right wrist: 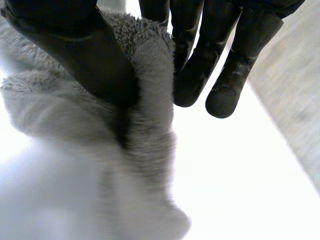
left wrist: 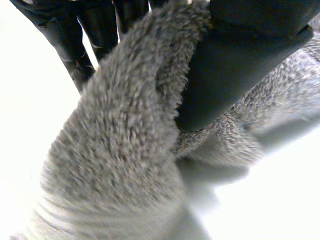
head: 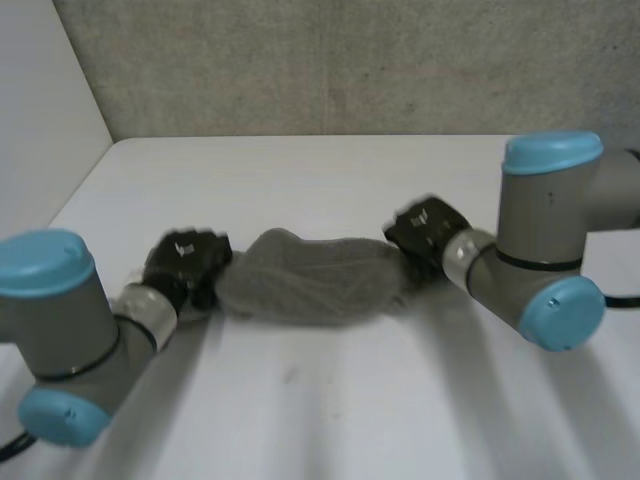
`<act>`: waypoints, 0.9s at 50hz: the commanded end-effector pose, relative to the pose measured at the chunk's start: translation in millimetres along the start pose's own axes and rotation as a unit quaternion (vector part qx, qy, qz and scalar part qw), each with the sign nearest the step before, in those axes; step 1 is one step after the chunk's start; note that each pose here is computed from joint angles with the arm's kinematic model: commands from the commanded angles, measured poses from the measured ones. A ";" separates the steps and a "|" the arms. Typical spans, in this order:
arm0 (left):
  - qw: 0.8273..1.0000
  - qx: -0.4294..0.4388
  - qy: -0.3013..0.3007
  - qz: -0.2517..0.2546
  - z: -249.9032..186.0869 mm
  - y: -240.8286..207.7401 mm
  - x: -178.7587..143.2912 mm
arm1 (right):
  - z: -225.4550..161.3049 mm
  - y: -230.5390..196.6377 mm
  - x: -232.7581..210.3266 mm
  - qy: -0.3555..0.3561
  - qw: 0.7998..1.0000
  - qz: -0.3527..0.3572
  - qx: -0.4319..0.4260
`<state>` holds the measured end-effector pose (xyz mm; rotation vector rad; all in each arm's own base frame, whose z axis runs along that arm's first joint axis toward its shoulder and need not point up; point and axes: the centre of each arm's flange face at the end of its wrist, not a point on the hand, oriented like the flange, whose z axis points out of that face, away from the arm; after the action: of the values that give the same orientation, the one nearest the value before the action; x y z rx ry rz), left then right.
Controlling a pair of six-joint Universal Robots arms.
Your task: Fold the towel.
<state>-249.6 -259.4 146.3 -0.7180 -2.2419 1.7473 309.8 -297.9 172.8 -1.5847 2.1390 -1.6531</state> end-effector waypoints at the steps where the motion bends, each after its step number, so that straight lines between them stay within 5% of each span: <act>1: 0.995 -0.074 0.060 0.012 -43.4 20.9 37.9 | -18.7 50.9 14.9 -0.027 0.995 -0.015 -0.094; 16: 0.976 -0.165 0.136 0.043 -101.5 22.0 75.5 | -79.7 50.5 22.2 -0.082 0.990 -0.073 -0.086; 21: 0.981 -0.154 0.115 0.034 -90.2 8.7 67.3 | -74.2 43.8 39.4 -0.035 0.997 -0.028 -0.068; 24: 0.988 -0.139 0.061 0.013 -69.2 -4.2 38.1 | -69.8 38.5 58.4 -0.001 0.997 0.069 -0.047; 30: 0.994 -0.104 0.030 -0.005 -52.0 -24.8 19.2 | -66.0 33.2 66.1 -0.002 0.988 0.153 -0.017; 45: 0.996 -0.080 -0.003 -0.035 -17.8 -36.2 -4.8 | -35.1 33.3 66.4 -0.014 0.978 0.207 -0.009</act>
<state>-243.7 -240.0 192.8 -0.6669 -2.3947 1.5546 227.7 -309.4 207.8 -1.0839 2.2666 -1.4911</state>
